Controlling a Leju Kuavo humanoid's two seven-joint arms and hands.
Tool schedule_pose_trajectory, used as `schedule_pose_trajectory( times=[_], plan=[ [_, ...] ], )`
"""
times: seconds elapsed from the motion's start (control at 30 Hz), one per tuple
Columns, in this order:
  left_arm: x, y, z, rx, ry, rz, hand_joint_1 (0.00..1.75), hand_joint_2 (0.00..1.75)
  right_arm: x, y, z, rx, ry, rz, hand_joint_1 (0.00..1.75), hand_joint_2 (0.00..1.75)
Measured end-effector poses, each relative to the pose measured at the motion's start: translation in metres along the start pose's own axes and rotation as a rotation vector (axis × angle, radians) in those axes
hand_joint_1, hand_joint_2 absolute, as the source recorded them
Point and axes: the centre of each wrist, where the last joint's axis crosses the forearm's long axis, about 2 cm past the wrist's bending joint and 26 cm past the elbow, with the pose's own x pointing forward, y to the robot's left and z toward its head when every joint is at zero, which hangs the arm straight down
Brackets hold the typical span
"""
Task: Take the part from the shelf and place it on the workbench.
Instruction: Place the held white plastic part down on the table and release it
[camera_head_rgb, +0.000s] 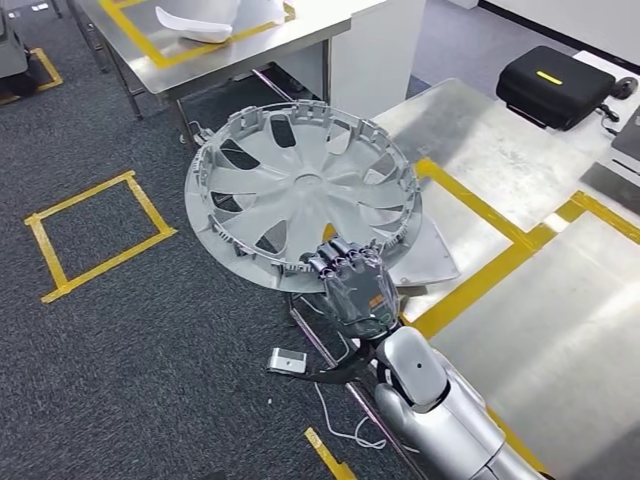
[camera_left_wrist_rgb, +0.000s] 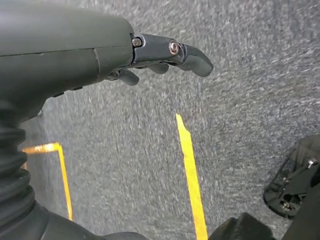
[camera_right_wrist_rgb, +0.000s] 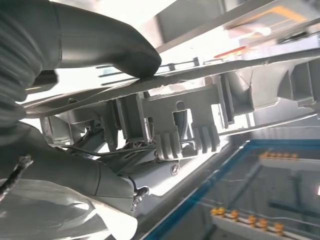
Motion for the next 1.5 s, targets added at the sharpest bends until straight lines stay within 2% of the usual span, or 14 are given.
schedule_pose_trajectory(
  times=[0.87,1.5],
  plan=[
    [0.003,0.002,-0.001,-0.019,-0.017,-0.024,0.00,1.75,-0.001,0.002,0.006,0.025,0.029,0.012,1.75,1.75],
    [0.014,0.007,-0.004,-0.049,-0.034,-0.110,0.00,1.75,-0.005,0.000,0.023,0.035,0.131,0.053,1.75,1.75]
  ],
)
